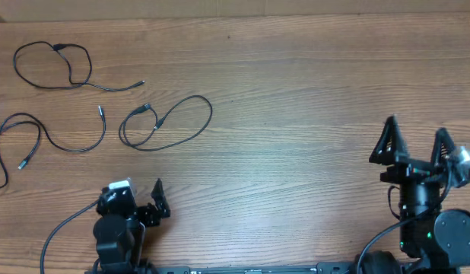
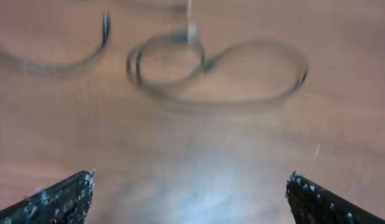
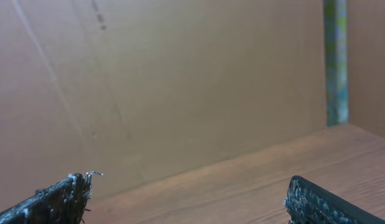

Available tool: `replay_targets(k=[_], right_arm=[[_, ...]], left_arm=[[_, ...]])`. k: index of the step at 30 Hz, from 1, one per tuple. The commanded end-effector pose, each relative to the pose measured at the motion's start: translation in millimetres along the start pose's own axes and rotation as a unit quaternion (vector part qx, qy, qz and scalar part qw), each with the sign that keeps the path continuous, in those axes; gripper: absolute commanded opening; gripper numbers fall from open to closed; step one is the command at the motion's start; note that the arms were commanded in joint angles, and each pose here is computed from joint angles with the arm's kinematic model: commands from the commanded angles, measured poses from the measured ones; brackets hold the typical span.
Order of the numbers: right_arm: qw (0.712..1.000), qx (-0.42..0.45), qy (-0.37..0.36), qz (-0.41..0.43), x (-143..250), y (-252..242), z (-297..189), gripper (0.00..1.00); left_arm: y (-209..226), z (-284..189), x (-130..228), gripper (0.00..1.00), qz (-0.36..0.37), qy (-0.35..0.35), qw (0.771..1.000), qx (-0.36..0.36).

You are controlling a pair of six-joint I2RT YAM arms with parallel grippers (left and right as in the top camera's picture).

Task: Untangle cables

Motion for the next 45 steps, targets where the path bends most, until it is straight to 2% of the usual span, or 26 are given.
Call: replay_targets(k=[1, 5, 17, 25, 36, 45], right_arm=[[0.999, -0.041, 0.002, 0.004, 19.0, 8.6, -6.1, 1.00], [0.999, -0.042, -0.009, 0.006, 26.6, 6.7, -13.8, 1.00], [0.996, -0.080, -0.037, 0.010, 62.6, 11.9, -26.2, 1.00], [0.995, -0.094, -0.014, 0.007, 86.5, 17.2, -19.2, 1.00], [0.993, -0.113, 0.033, 0.001, 152.4, 23.4, -5.4, 1.00], [0.994, -0.101, 0.045, -0.015, 167.0, 20.0, -3.3, 1.00]], left_arm=[[5.2, -1.6, 14.7, 1.00, 0.019, 0.037, 0.999, -0.010], [8.0, -1.6, 13.1, 1.00, 0.038, 0.032, 0.999, -0.021], [7.3, -1.4, 11.2, 1.00, 0.038, 0.027, 0.999, -0.019], [7.3, -1.4, 11.2, 1.00, 0.038, 0.027, 0.999, -0.019], [7.3, -1.4, 11.2, 1.00, 0.038, 0.027, 0.999, -0.019], [7.3, -1.4, 11.2, 1.00, 0.038, 0.027, 0.999, -0.019]])
Point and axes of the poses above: each gripper's point midway between its finger pads, its own z axis out along the fingers, its own y axis along the line the jaws close on, x = y × z, the point moved 5 cm from there along -z, back along the fingers, and after that the axes turned 14 degrees about -z, right-handed, at the moved point
